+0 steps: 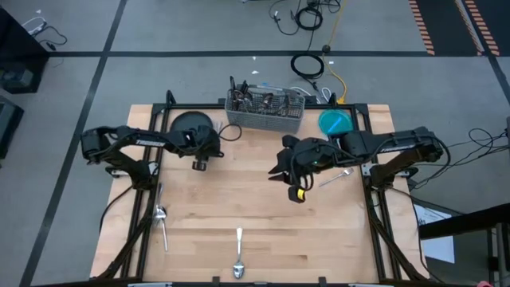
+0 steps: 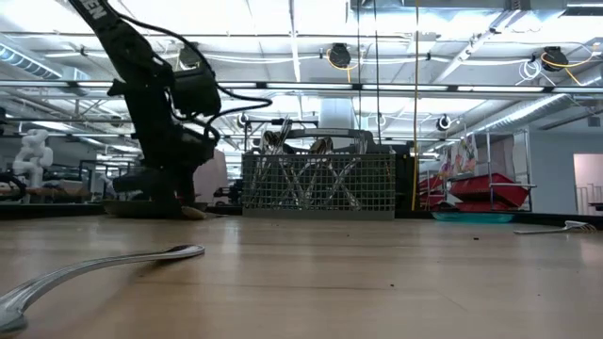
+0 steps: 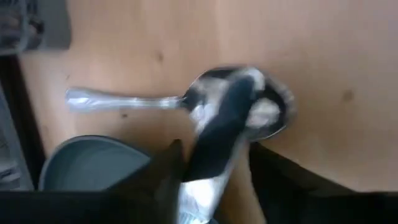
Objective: Sort silverware
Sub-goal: Put the knife into the silverware basket
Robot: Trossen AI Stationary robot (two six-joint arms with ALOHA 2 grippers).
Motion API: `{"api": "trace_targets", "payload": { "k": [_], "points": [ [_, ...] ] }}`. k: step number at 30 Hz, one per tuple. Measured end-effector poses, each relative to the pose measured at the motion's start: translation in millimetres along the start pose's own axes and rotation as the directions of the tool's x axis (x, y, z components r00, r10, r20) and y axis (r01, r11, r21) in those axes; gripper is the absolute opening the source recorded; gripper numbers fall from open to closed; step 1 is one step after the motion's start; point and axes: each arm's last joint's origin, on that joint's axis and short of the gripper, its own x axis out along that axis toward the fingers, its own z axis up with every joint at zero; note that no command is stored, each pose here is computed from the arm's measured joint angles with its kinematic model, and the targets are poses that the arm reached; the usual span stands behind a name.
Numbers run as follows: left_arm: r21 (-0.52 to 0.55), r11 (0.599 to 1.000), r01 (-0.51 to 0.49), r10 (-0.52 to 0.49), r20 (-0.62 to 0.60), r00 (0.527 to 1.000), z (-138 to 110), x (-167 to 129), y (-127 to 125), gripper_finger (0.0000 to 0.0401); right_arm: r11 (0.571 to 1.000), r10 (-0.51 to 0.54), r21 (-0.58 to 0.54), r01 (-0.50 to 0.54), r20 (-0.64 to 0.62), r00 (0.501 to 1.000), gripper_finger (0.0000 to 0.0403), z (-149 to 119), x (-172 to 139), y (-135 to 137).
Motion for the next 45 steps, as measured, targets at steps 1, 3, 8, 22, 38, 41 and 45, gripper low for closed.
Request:
{"api": "trace_targets", "payload": {
  "k": [1,3,8,22,38,41,45],
  "points": [
    [-0.001,1.000,-0.012,0.012,-0.008,1.000,0,0,0,0.0159,1.000,0.007,0.003,-0.007,0.006,1.000,0.0061,0,-1,2],
    [-0.006,1.000,-0.026,0.026,0.003,1.000,1,-1,2,0.0095,1.000,0.022,0.006,-0.022,0.018,1.000,0.0061,1,-1,7],
    [-0.085,0.995,-0.053,0.055,0.023,0.998,1,-10,2,0.0012,0.999,0.046,0.012,-0.046,0.049,0.998,0.0061,2,-2,16],
    [-0.454,0.867,-0.205,0.340,0.240,0.909,22,-108,42,0.0003,0.994,-0.110,-0.012,0.111,0.082,0.991,0.0061,2,-4,17],
    [-0.895,0.442,0.051,0.880,0.444,0.170,31,-195,116,0.0003,0.897,-0.428,-0.047,0.440,0.164,0.889,0.0061,-9,-50,34],
    [-0.892,0.450,0.045,0.864,0.448,0.230,39,-171,121,0.0003,0.900,-0.420,-0.057,0.432,0.150,0.895,0.0061,-11,-50,38],
    [-0.894,0.448,0.033,0.862,0.441,0.250,46,-149,129,0.0003,0.900,-0.422,-0.063,0.431,0.119,0.899,0.0061,-16,-51,39]
  ]
}}
